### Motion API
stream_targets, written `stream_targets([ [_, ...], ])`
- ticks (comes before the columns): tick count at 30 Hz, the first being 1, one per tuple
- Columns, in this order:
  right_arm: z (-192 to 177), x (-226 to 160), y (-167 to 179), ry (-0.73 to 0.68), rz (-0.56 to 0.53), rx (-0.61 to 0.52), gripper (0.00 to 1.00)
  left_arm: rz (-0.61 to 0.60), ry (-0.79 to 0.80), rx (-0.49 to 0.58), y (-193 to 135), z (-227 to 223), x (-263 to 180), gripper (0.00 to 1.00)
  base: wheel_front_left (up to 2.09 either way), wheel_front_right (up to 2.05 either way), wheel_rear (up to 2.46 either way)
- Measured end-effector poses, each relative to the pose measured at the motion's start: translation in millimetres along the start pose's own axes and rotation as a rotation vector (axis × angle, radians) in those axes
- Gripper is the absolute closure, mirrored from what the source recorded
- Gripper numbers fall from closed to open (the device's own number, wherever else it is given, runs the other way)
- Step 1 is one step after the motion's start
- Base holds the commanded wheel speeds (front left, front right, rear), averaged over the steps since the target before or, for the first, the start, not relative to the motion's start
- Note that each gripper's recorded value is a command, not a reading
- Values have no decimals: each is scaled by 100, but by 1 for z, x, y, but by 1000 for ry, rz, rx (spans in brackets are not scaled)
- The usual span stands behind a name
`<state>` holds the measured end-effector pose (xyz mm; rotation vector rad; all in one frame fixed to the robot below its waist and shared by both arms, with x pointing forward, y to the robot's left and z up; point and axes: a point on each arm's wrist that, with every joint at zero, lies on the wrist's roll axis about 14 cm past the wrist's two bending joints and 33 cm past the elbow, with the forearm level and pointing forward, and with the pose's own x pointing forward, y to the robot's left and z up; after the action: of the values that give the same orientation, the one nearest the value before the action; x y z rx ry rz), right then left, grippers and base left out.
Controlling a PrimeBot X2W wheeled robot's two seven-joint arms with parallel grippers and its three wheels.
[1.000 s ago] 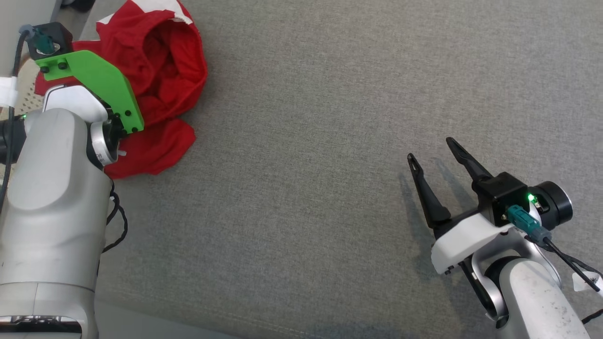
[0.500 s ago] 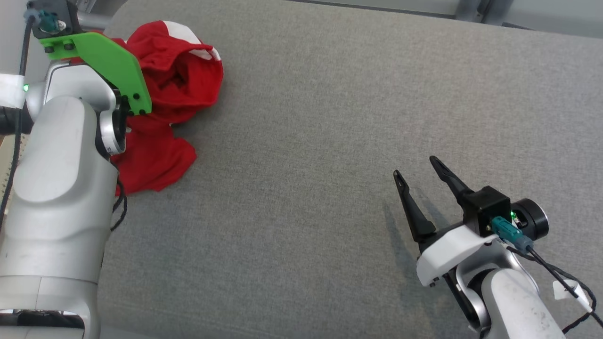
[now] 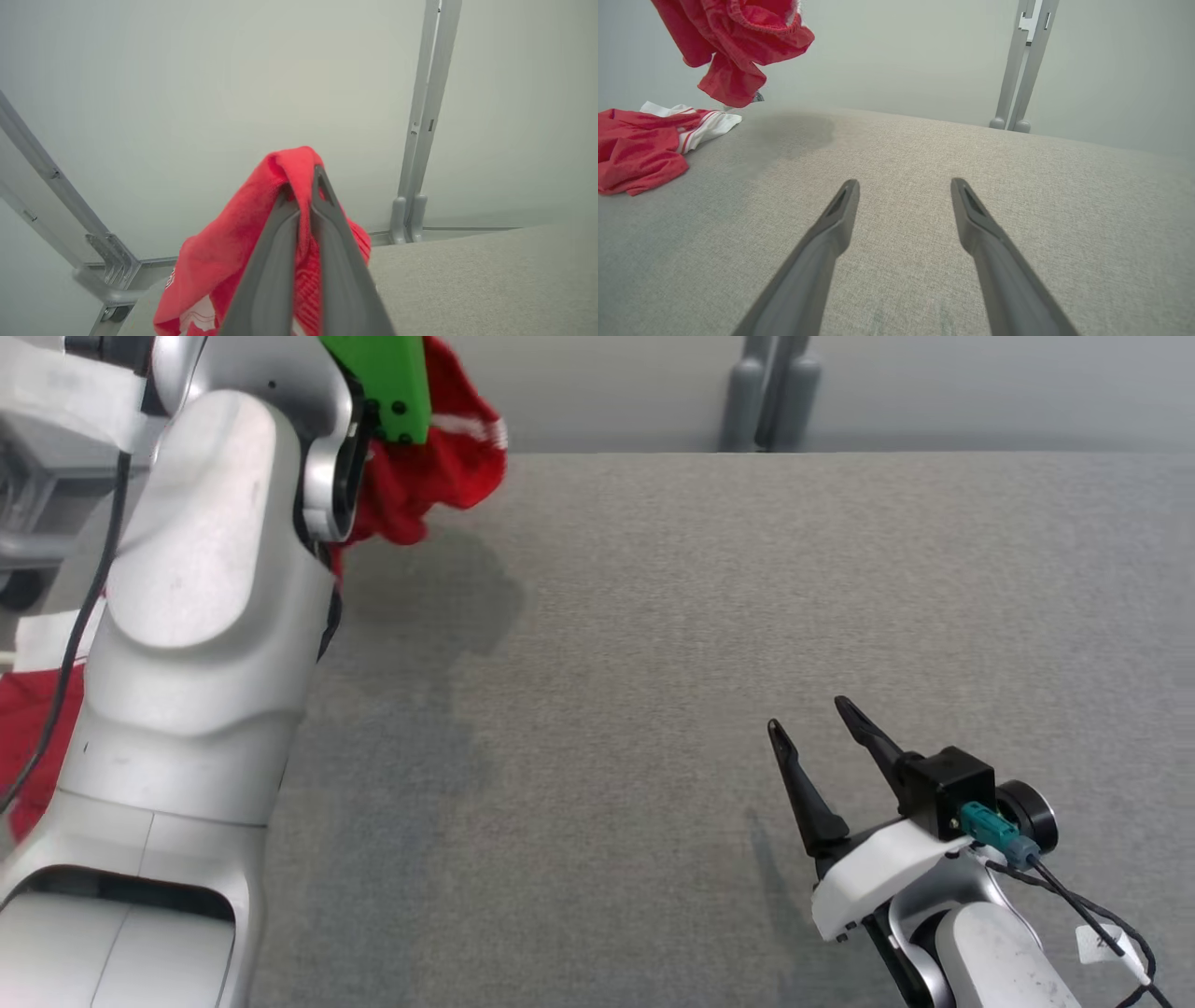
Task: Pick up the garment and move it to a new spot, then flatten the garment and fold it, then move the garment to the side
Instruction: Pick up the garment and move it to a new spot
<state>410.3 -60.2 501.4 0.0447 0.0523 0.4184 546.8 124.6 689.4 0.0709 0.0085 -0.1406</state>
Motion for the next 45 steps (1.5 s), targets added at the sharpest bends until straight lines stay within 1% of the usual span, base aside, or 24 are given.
stream_targets([
  [4, 8, -19, -22, -25, -80, 6, 0, -159, -108, -3, -65, 40, 6, 100, 0, 0, 0],
  [8, 13, -38, -46, -47, -163, 9, 0, -346, -155, -41, -132, 58, 6, 100, 0, 0, 0],
  [10, 14, -47, -58, -55, -204, 11, 0, -468, -168, -55, -170, 60, -1, 100, 0, 0, 0],
  [13, 17, -59, -74, -72, -263, 15, 0, -664, -210, -68, -233, 64, -21, 100, 0, 0, 0],
  [15, 17, -67, -85, -77, -302, 20, 0, -765, -223, -69, -267, 59, -35, 100, 0, 0, 0],
  [17, 15, -73, -95, -78, -336, 23, 0, -844, -216, -75, -293, 48, -44, 100, 0, 0, 0],
  [19, 12, -76, -104, -75, -363, 26, 0, -897, -183, -56, -312, 28, -48, 100, 0, 0, 0],
  [22, 4, -78, -115, -56, -394, 28, 0, -926, -92, -8, -328, -14, -43, 100, 0, 0, 0],
  [24, -2, -77, -120, -40, -409, 31, 0, -917, -19, 34, -330, -44, -35, 100, 0, 0, 0],
  [26, -10, -75, -123, -19, -413, 36, 0, -892, 53, 75, -325, -75, -24, 100, 0, 0, 0],
  [28, -17, -71, -124, -1, -410, 36, 0, -848, 125, 120, -311, -105, -12, 100, 0, 0, 0],
  [30, -21, -67, -123, 9, -402, 37, 0, -784, 188, 190, -288, -132, 1, 100, 0, 0, 0],
  [31, -22, -64, -123, 14, -397, 36, 0, -740, 207, 207, -274, -141, 8, 100, 0, 0, 0],
  [34, -26, -54, -117, 25, -369, 33, 0, -629, 279, 255, -235, -164, 22, 100, 0, 0, 0],
  [40, -28, -33, -100, 33, -298, 33, 0, -467, 411, 279, -165, -197, 25, 100, 0, 0, 0],
  [41, -28, -33, -100, 33, -298, 33, 0, -467, 411, 279, -165, -197, 25, 100, 0, 0, 0],
  [45, -25, -24, -88, 30, -258, 36, 0, -372, 455, 287, -125, -206, 23, 100, 0, 0, 0],
])
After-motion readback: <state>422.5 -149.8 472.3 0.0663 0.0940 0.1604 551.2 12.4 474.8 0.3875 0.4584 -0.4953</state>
